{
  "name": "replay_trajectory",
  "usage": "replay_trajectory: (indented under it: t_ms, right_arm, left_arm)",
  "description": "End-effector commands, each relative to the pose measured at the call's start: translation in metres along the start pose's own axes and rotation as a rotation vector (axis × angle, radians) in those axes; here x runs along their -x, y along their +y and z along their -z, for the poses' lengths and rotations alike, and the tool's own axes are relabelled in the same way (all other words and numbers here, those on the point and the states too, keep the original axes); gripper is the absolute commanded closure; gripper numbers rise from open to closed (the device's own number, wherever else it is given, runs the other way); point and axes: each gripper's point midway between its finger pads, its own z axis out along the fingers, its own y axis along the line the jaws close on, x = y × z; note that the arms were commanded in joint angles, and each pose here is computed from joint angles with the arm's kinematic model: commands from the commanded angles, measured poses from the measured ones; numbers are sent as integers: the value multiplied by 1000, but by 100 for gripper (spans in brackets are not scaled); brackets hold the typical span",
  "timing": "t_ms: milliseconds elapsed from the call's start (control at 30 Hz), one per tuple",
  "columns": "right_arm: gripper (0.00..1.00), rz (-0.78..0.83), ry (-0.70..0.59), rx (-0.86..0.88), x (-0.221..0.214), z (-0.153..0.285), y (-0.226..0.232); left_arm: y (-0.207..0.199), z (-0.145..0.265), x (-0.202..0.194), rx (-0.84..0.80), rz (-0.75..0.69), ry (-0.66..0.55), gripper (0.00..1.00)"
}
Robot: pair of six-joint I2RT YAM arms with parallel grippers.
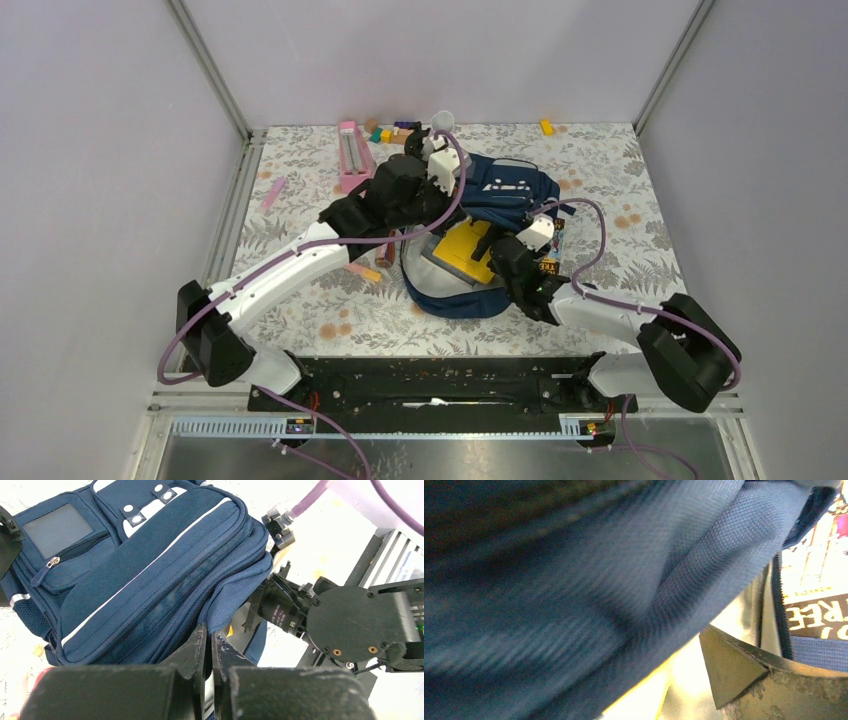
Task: Pack the student bag
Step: Place the book in the student bag.
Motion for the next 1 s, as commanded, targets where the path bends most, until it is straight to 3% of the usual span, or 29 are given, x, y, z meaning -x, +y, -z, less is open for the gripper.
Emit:
replay_trajectory:
  t_ms: [0,167,400,600,800,967]
  right_arm:
    - [0,112,-88,-46,23,14,-11]
    - [0,129,-127,65,33,34,-11]
    - [0,205,-68,-5,47,63,-60]
    - [0,71,-13,-61,70,70,-113]
    - [0,-91,217,6,58,49,-127]
    - [0,-169,313,46,57,31,-129]
  left_arm:
    - [-14,26,57,-30,-33,-188,100]
    - [-6,24,54,3,-27,-172,100]
    - [-1,27,57,30,-23,-175,100]
    - [-1,26,49,23,-8,-149,100]
    - [1,26,33,21,-19,-139,100]
    - [2,31,34,31,-29,-146,100]
